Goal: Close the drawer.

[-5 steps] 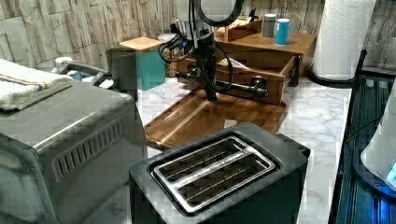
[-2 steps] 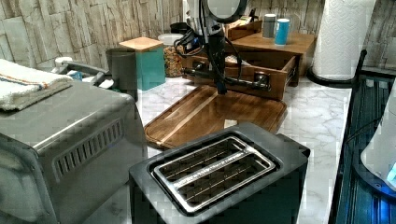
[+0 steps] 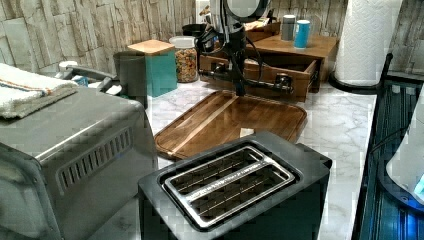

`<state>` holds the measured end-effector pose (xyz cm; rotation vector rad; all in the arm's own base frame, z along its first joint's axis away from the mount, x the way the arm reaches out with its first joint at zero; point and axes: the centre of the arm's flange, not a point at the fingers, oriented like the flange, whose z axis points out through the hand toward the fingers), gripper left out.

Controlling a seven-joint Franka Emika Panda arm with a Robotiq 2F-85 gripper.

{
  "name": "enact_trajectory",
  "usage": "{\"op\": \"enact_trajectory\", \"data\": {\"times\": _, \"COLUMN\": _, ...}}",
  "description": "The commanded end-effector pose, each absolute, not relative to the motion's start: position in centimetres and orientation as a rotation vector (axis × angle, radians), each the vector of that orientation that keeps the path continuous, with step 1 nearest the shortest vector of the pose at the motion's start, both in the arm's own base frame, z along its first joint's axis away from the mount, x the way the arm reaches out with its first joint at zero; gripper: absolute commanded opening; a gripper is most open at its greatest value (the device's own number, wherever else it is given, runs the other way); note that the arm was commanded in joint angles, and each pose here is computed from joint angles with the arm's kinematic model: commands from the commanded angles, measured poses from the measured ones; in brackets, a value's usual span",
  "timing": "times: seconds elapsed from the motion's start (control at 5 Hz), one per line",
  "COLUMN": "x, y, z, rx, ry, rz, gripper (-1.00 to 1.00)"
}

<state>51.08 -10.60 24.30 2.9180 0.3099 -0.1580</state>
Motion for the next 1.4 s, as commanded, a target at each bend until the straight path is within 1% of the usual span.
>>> {"op": "enact_trajectory", "data": {"times": 0.2, "x": 52.4, "y": -31.9, "z": 32.3, "rx": 2.936, "ry": 0.063, "rz": 0.049, "gripper": -1.0}}
{"op": "enact_trajectory", "data": {"times": 0.4, "x": 51.6, "y": -36.0, "z": 33.3, "rx": 2.915, "ry": 0.044, "rz": 0.041, "gripper": -1.0}}
{"op": "enact_trajectory", "data": {"times": 0.6, "x": 49.5, "y": -38.6, "z": 34.3, "rx": 2.855, "ry": 0.017, "rz": 0.081, "gripper": -1.0}}
{"op": "enact_trajectory", "data": {"times": 0.8, "x": 48.5, "y": -41.5, "z": 35.3, "rx": 2.843, "ry": -0.042, "rz": 0.076, "gripper": -1.0}}
{"op": "enact_trajectory", "data": {"times": 1.0, "x": 48.6, "y": -41.9, "z": 35.5, "rx": 2.867, "ry": -0.066, "rz": 0.026, "gripper": -1.0}}
{"op": "enact_trajectory", "data": {"times": 1.4, "x": 48.6, "y": -41.9, "z": 35.5, "rx": 2.868, "ry": -0.067, "rz": 0.026, "gripper": -1.0}}
